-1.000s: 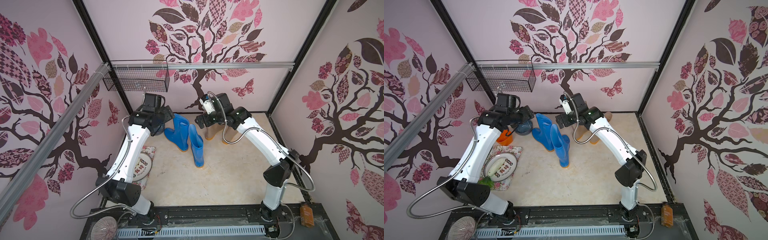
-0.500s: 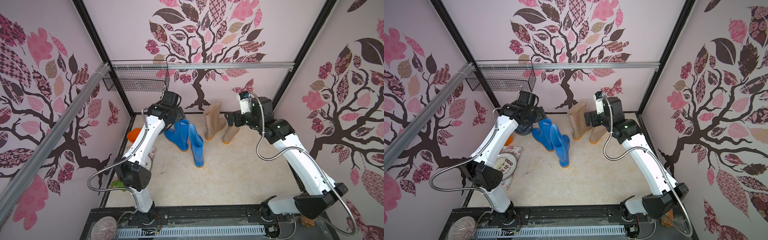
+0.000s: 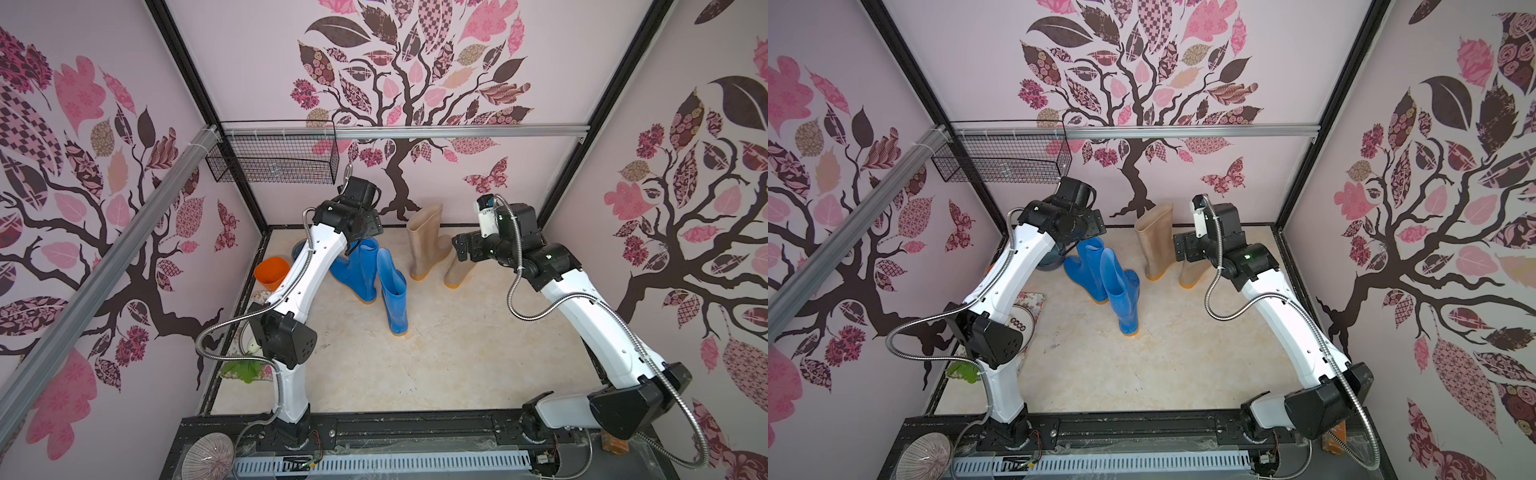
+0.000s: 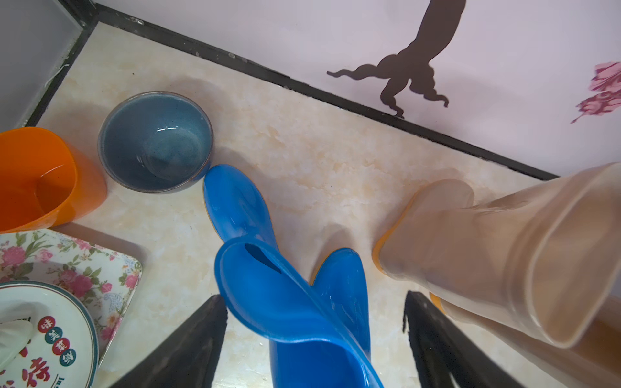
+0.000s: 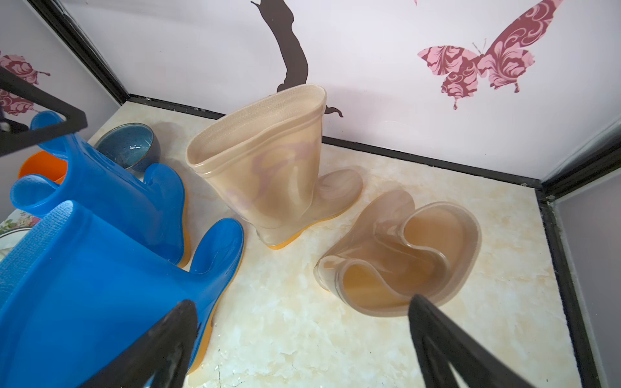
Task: Match and arrange rain boots in pairs
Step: Pick up the rain boot at the center of the board.
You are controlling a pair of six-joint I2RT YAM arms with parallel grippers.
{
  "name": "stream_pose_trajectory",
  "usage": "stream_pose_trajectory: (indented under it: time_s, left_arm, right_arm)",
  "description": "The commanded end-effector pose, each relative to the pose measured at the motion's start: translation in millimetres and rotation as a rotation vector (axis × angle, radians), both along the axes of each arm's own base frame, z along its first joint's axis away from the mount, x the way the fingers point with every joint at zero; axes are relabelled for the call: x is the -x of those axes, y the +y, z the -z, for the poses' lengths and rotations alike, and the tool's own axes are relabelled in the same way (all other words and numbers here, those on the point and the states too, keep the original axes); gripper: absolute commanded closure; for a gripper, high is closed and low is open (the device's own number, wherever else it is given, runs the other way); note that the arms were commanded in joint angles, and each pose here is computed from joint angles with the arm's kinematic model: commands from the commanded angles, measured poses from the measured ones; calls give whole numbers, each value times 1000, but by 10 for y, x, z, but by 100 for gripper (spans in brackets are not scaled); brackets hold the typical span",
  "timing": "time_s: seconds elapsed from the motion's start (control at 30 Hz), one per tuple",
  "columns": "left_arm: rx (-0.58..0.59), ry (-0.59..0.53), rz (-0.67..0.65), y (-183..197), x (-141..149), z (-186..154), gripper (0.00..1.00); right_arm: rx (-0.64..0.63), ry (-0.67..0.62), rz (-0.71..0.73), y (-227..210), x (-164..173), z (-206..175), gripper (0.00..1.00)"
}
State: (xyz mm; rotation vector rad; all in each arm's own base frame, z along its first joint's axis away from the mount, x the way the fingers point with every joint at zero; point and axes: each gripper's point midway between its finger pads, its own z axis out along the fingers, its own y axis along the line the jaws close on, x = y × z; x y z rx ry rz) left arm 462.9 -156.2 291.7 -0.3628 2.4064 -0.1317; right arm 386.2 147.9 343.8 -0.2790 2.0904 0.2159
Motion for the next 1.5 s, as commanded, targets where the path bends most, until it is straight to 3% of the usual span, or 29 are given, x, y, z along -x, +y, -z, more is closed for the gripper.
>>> stream_pose_trajectory:
  time_s: [0.0,0.53,0.9,1.3,1.47]
  left_arm:
    - [-31,-17,-4,42,28,-106,14]
    - [-51,-13,-12,110,103,5,24]
    - [-63,0,-21,157,163,43,19]
    - [-15,27,7,32,138,154,32]
    - [-17,35,8,32,138,199,46]
  right_arm:
    - [-24,-66,42,-134,82,-247,0]
    - [-33,-38,45,-124,32,-157,0]
    - [-40,-26,44,-119,53,-120,0]
    - [-52,-22,38,-96,50,-109,0]
    - [-55,-27,36,-90,44,-126,0]
